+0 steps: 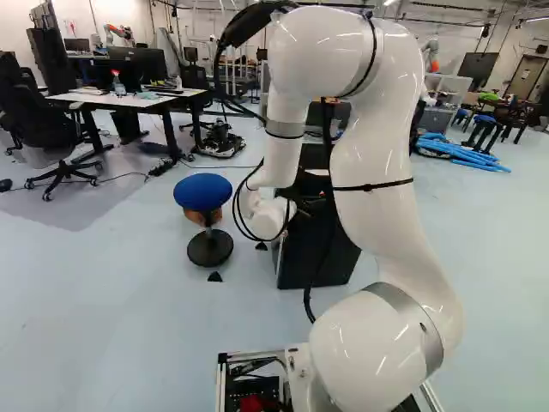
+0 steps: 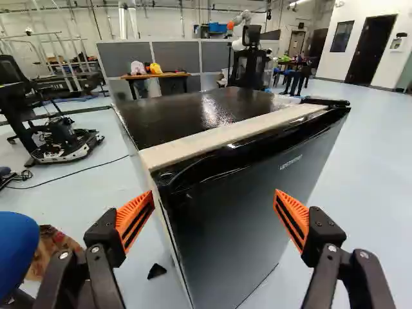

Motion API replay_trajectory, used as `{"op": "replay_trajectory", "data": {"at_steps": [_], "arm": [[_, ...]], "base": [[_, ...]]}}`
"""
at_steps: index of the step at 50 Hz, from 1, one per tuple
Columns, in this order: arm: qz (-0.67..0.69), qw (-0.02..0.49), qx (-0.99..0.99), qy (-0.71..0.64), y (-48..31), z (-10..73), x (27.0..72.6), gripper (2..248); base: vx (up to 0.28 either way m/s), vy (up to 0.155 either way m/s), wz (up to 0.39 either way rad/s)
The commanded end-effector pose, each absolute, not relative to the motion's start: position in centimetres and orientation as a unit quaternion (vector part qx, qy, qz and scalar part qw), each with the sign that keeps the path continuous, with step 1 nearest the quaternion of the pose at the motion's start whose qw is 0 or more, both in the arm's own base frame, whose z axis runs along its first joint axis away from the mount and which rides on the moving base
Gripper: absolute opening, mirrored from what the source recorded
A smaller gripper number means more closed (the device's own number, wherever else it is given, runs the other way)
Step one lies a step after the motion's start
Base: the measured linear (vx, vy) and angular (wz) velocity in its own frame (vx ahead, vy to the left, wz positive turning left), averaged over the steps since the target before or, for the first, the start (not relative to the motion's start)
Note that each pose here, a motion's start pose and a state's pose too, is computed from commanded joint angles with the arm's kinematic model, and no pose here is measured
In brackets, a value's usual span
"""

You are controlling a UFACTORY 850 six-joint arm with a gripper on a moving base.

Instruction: Grab a drink from the fridge

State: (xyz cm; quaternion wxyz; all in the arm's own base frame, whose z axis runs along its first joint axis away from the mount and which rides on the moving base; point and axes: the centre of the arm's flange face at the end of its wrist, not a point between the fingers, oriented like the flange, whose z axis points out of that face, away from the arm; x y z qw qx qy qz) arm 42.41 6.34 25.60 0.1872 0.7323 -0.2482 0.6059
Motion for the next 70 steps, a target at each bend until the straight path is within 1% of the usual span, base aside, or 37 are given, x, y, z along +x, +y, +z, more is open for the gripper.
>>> {"op": "replay_trajectory", "data": {"at_steps": [25,45,56,70], "arm": [[0.606,0.201,0.718,-0.277,6.8,25.3,44.0,247],[0.597,0.222,0.708,-0.305,6.3,25.3,43.6,247],[0.589,0.234,0.706,-0.315,6.4,25.4,42.3,247],[0.578,0.246,0.712,-0.313,7.0,25.6,38.9,247]], "base": [[0.000,0.000,0.000],[0.000,0.000,0.000],[0.000,-0.002,-0.006],[0.000,-0.001,-0.003]]}}
